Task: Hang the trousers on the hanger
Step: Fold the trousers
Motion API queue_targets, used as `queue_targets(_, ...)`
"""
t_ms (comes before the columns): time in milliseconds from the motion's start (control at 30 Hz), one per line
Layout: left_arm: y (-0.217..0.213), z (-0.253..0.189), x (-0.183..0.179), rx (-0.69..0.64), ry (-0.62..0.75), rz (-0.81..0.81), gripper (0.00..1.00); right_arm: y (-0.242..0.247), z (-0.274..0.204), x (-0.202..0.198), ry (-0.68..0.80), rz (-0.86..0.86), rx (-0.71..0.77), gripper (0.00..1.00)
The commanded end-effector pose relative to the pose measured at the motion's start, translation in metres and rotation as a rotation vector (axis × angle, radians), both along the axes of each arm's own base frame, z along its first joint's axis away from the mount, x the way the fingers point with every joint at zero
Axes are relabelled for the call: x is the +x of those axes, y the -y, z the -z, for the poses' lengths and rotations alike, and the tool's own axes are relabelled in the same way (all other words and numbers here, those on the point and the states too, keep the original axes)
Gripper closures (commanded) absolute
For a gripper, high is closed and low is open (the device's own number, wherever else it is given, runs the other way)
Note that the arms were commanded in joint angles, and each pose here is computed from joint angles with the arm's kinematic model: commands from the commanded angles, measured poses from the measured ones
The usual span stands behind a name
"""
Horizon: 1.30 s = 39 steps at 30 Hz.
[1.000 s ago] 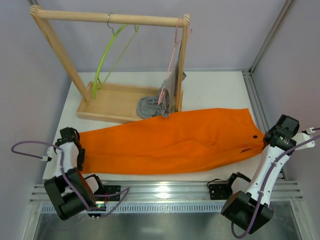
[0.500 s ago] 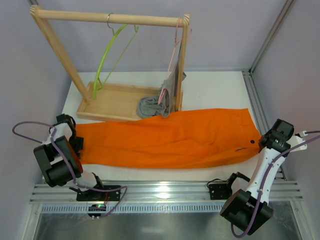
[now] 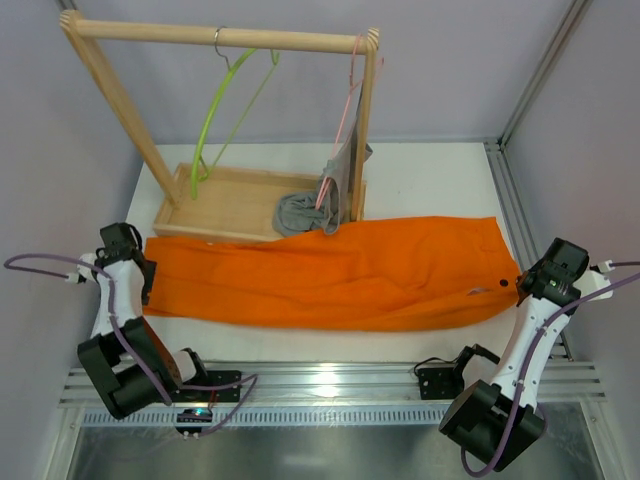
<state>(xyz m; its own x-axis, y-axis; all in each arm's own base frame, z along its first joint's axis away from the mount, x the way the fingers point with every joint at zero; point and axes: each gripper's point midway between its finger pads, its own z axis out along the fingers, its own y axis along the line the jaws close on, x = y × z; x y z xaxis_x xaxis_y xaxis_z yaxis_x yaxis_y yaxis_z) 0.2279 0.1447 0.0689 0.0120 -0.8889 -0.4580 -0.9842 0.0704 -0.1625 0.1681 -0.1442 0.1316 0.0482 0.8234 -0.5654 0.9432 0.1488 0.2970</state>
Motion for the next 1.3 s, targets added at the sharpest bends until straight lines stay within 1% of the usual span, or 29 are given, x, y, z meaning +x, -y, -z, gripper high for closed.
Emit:
queue_targets(0,-0.012,-0.01,-0.027,0.122,-0.019,-0.049,0.41,0.01,-0.016,0.013,0.068,-0.007,-0.056,0.96)
queue_targets(67,-0.011,0.002,-0.037,0.124,-0.032,-0.038,0.41,0.01,-0.017,0.013,0.068,-0.009,-0.057,0.96)
queue_targets(133,-0.013,0.007,-0.033,0.112,0.01,-0.023,0.42,0.011,-0.019,0.014,0.065,-0.014,-0.061,0.96)
queue_targets(233,-0.012,0.017,-0.034,0.064,-0.001,-0.002,0.42,0.013,-0.023,0.015,0.063,-0.015,-0.065,0.96)
queue_targets(267,-0.011,0.018,-0.033,0.057,-0.005,0.002,0.36,0.013,-0.023,0.015,0.064,-0.013,-0.063,0.96)
queue_targets(333,-0.015,0.018,-0.033,0.059,-0.011,-0.005,0.35,0.012,-0.023,0.015,0.067,-0.012,-0.06,0.96)
queue_targets(367,-0.016,0.018,-0.029,0.055,0.006,-0.002,0.36,0.012,-0.024,0.015,0.069,-0.013,-0.06,0.96)
queue_targets(533,-0.016,0.029,-0.017,0.017,0.044,0.017,0.41,0.011,-0.021,0.016,0.078,-0.011,-0.056,0.96)
queue_targets(567,-0.015,0.032,-0.014,0.005,0.044,0.028,0.46,0.011,-0.02,0.016,0.075,-0.013,-0.054,0.96)
queue_targets(633,-0.014,0.039,-0.01,-0.024,0.035,0.045,0.5,0.012,-0.019,0.016,0.069,-0.01,-0.054,0.96)
queue_targets(767,-0.012,0.043,-0.004,-0.043,0.044,0.065,0.62,0.014,-0.021,0.015,0.059,-0.004,-0.063,0.96)
queue_targets(900,-0.014,0.035,-0.002,-0.023,0.064,0.072,0.64,0.014,-0.02,0.014,0.061,-0.005,-0.063,0.96)
queue_targets(1067,-0.019,0.016,0.001,0.027,0.103,0.076,0.64,0.013,-0.02,0.014,0.061,-0.004,-0.062,0.96)
queue_targets(1167,-0.02,0.01,0.003,0.031,0.115,0.077,0.64,0.013,-0.02,0.014,0.062,-0.004,-0.063,0.96)
queue_targets(1267,-0.02,0.012,0.005,0.027,0.11,0.083,0.69,0.013,-0.02,0.014,0.063,-0.003,-0.06,0.96)
